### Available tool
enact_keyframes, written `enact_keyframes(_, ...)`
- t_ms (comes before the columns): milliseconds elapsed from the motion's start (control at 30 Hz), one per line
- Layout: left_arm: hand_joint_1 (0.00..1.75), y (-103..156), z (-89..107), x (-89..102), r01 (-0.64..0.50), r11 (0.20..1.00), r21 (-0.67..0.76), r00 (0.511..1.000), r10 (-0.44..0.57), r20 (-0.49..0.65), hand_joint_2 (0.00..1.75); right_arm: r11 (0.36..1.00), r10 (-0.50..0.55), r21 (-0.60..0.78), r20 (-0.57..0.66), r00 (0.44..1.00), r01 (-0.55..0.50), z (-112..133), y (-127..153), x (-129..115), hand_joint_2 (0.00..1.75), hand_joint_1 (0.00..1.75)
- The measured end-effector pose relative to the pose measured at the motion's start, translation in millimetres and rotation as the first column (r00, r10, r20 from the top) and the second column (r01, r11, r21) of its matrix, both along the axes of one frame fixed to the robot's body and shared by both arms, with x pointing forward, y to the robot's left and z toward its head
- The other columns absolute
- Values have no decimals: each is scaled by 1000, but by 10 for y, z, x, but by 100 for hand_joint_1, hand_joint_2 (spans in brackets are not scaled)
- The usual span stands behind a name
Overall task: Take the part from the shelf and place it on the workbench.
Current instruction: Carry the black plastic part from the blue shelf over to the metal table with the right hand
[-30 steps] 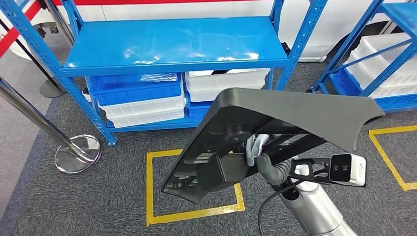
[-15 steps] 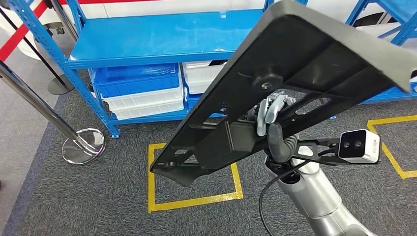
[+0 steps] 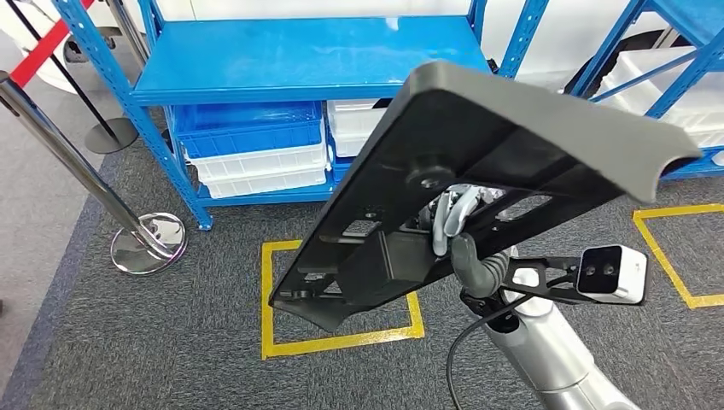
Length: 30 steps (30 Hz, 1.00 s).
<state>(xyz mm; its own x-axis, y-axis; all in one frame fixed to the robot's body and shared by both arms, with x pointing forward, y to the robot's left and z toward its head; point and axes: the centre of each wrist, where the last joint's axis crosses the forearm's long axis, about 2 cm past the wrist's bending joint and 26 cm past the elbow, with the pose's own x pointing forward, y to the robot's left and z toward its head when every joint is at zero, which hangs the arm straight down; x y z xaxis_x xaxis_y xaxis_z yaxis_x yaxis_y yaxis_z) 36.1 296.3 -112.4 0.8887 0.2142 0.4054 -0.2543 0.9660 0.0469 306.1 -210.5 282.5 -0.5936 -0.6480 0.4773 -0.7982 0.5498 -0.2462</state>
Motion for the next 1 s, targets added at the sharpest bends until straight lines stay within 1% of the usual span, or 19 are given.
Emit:
enact_keyframes(200, 0, -8, -1, -9, 1, 1000, -6, 1000, -1, 6, 175, 999, 3, -33, 7, 1000, -3, -101, 21, -119, 175, 175)
enact_keyframes(533, 0, -2, -2, -17, 1, 1000, -11, 1000, -1, -3, 175, 998, 14, -59, 21, 1000, -12, -156, 126, -188, 175, 175)
enact_keyframes(800, 0, 22, -2, -27, -2, 1000, -9, 999, 2, -41, 175, 997, 25, -78, 41, 999, -22, -167, 47, -240, 175, 175)
enact_keyframes(1000, 0, 52, -5, -56, -4, 1000, 4, 998, 5, -63, 175, 998, 43, -43, 24, 999, -42, -148, 22, -218, 175, 175)
